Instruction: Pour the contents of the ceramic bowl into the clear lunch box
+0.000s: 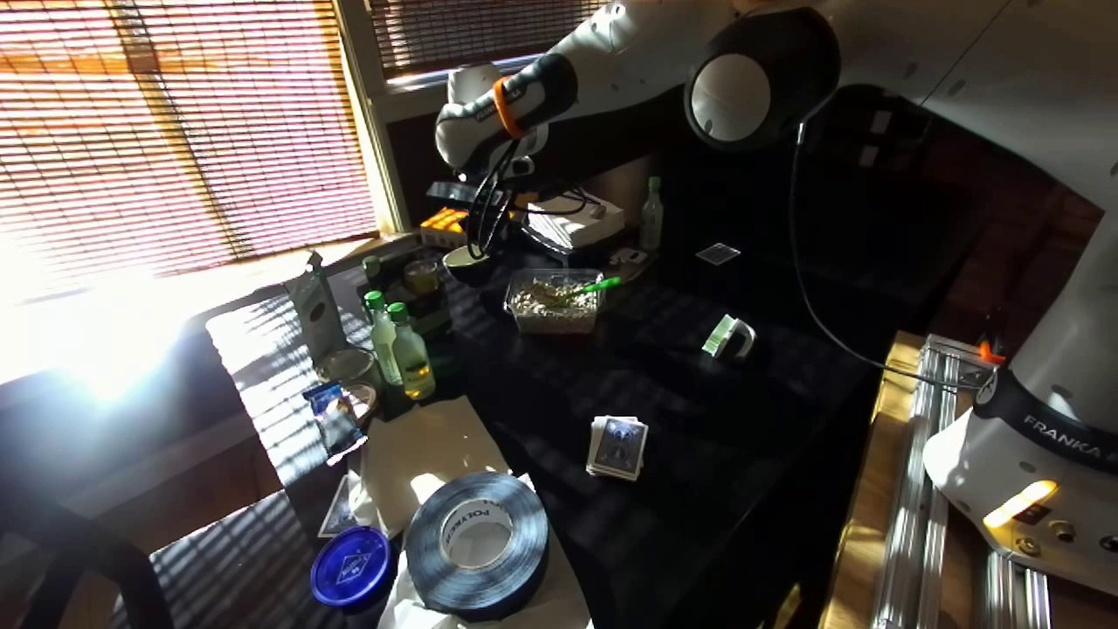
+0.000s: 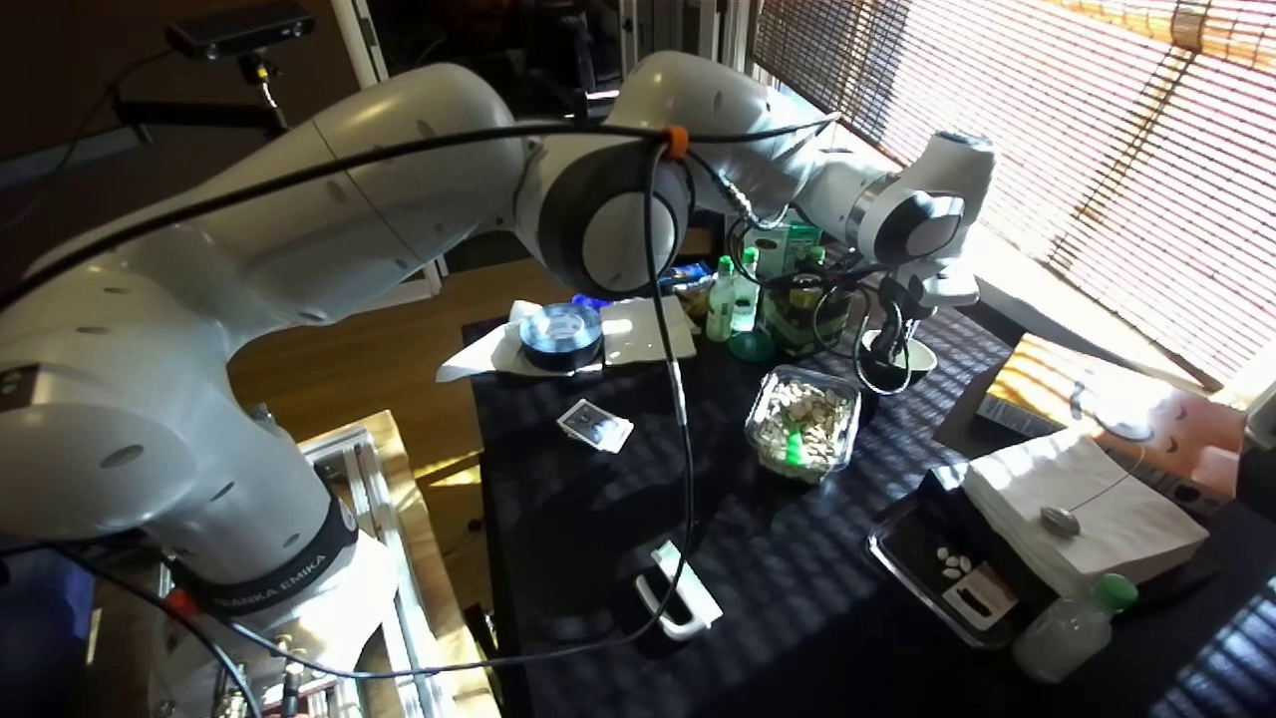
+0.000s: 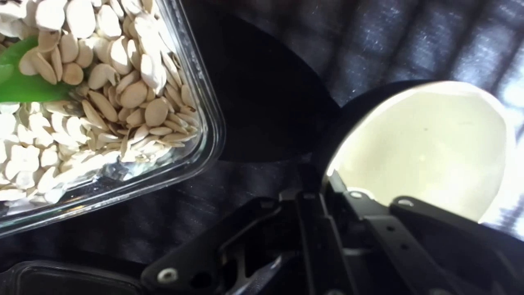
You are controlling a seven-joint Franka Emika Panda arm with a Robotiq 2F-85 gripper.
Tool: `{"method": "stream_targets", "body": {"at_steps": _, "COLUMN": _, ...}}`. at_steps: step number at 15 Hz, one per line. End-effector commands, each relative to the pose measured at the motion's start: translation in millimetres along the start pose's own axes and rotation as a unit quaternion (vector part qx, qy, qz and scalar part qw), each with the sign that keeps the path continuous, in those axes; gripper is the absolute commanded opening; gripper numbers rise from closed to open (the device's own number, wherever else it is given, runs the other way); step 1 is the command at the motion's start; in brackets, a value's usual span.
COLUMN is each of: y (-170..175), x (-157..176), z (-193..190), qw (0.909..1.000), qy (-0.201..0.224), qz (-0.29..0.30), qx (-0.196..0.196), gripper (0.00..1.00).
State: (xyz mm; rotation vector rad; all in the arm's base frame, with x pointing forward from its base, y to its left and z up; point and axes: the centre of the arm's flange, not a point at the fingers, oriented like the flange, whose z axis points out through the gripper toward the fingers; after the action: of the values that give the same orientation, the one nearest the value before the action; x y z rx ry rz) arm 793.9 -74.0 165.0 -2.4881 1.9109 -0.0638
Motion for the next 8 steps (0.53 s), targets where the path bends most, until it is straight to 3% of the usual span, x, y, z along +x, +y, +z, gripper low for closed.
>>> {"method": "stream_targets", "body": {"at_steps": 1, "y": -33.5, "x": 17.7, "z": 6.0, "qw": 0.9996, "qy": -0.014, "qz": -0.014, "qx": 0.022, "gripper": 0.02}}
{"method": "stream_targets", "body": {"at_steps": 8, "y": -30.3, "x": 24.1, "z": 12.4, "qw": 0.9984, "qy": -0.008, "qz": -0.040, "qx": 0.040, "gripper": 0.02}}
